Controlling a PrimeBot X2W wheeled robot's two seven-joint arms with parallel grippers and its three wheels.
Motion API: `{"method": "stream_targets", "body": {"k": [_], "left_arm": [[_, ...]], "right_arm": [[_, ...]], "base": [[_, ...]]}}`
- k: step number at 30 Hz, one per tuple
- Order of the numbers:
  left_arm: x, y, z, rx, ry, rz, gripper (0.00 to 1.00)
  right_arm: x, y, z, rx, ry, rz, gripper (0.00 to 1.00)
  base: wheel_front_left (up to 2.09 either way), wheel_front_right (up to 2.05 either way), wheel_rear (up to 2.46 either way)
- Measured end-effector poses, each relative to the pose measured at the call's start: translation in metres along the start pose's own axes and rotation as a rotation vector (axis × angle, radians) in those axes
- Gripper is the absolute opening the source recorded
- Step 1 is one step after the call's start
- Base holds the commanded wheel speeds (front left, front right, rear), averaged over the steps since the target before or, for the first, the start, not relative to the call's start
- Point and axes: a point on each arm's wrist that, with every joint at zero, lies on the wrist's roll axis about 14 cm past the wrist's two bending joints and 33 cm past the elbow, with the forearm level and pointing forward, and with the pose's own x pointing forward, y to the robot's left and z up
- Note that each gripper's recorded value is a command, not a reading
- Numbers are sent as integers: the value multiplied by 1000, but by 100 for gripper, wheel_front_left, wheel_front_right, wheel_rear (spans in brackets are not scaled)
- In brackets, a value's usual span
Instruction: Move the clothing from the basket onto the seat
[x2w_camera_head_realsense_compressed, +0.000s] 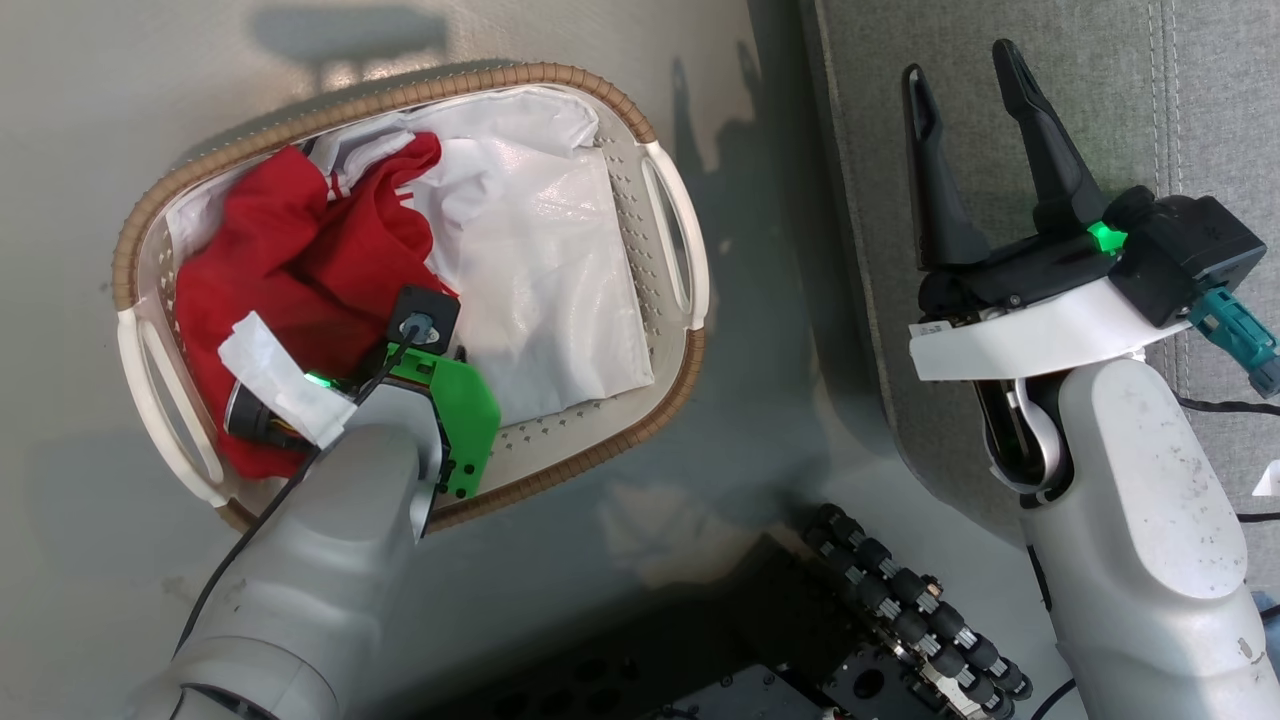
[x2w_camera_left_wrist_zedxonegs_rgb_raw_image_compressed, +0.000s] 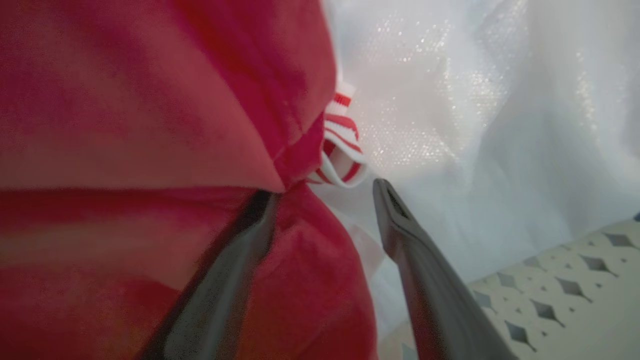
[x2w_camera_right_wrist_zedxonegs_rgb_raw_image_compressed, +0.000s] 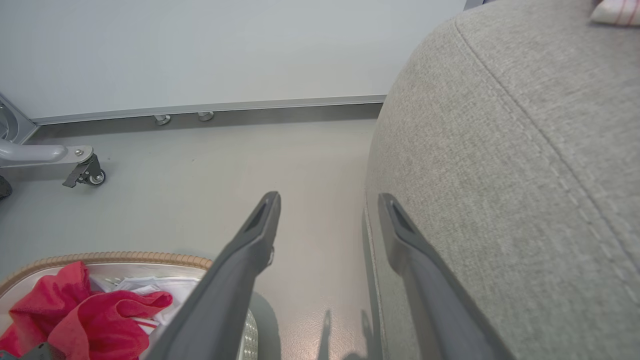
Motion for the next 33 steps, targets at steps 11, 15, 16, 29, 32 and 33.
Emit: {"method": "stream_targets", "body": {"k": [11,15,16,29,32,33], "left_arm": [[-3,9,-5,20,29,45,0],[-6,11,-3,29,23,51,0],[-7,11,-1,33,17,52,0],[-35,-9,34,95,-162,-30,0],[-46,-23,48,124,-230,-71,0],[-50,-29,53,135,-255,-84,0]], "right_arm": [[0,-1,3,6,-6,-5,100],[0,-1,5,9,-10,-7,100],[0,-1,6,10,-12,-6,100],[-2,3,28,10,-59,-1,100],[-6,3,32,3,-65,-4,100],[-7,3,35,0,-69,-4,100]], "base": [[0,0,0],[0,0,0],[0,0,0],[0,0,0],[0,0,0],[0,0,0]]}}
